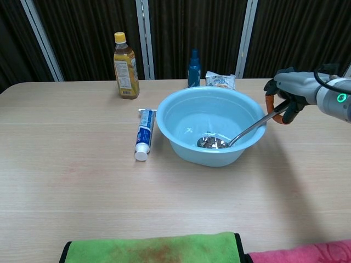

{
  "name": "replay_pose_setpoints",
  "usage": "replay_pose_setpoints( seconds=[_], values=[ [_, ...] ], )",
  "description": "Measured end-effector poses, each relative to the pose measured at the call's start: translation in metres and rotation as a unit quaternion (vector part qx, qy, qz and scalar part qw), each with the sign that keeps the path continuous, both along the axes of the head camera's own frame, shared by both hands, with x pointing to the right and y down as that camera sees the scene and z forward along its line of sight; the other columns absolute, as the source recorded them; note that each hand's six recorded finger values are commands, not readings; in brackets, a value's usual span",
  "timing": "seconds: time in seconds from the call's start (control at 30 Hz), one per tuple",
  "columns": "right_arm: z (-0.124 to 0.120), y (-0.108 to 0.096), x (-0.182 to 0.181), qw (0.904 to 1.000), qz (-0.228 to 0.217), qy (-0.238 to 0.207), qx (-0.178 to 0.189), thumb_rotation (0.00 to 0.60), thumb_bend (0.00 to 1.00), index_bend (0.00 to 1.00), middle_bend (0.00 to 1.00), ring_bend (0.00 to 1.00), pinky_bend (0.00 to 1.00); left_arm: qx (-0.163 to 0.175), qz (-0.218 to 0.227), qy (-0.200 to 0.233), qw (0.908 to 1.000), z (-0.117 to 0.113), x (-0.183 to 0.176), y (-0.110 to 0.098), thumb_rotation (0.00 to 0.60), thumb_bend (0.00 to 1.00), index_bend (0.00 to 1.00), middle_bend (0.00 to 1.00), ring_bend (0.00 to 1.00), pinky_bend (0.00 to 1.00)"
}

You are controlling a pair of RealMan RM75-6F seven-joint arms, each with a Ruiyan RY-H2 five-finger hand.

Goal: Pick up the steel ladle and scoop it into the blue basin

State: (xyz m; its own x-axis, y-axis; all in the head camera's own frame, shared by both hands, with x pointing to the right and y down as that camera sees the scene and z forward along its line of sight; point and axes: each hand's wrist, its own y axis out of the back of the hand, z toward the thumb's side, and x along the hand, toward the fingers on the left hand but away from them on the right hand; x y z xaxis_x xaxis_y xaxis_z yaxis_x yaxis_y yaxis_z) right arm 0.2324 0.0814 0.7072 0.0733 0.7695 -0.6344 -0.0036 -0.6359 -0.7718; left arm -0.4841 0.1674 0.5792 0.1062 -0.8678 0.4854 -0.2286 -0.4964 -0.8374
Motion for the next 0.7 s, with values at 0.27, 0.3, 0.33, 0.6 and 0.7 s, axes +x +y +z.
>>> replay_pose_setpoints(
  seconds=[0.27, 0.3, 0.33, 0.6, 0.7],
  values=[
    [-0.005, -0.009, 0.0, 0.9999, 0.008, 0.002, -0.007, 0.6, 0.76, 0.69, 0.1, 0.0, 0.0, 0.006, 0.002, 0.004, 1.0, -0.004, 0.001, 0.002, 0.6, 0.37, 0.02, 0.0, 0.0, 0.0],
    [-0.006, -0.01, 0.0, 0.9999, 0.01, 0.002, -0.009, 0.6, 0.76, 0.69, 0.1, 0.0, 0.0, 0.008, 0.004, 0.005, 1.0, -0.005, 0.002, 0.003, 0.6, 0.37, 0.02, 0.0, 0.0, 0.0],
    [-0.008, -0.012, 0.001, 0.9998, 0.013, 0.002, -0.012, 0.6, 0.76, 0.69, 0.1, 0.0, 0.0, 0.008, 0.004, 0.005, 0.9999, -0.006, 0.002, 0.004, 0.6, 0.37, 0.02, 0.0, 0.0, 0.0],
    [-0.02, -0.023, 0.0, 0.9993, 0.026, 0.005, -0.028, 0.6, 0.76, 0.69, 0.1, 0.0, 0.0, 0.017, 0.001, 0.009, 0.9998, -0.013, 0.0, 0.006, 0.6, 0.37, 0.02, 0.0, 0.0, 0.0],
    [-0.027, -0.025, -0.002, 0.999, 0.029, 0.004, -0.033, 0.6, 0.76, 0.69, 0.1, 0.0, 0.0, 0.018, 0.001, 0.013, 0.9997, -0.015, 0.0, 0.006, 0.6, 0.37, 0.02, 0.0, 0.0, 0.0]
  ],
)
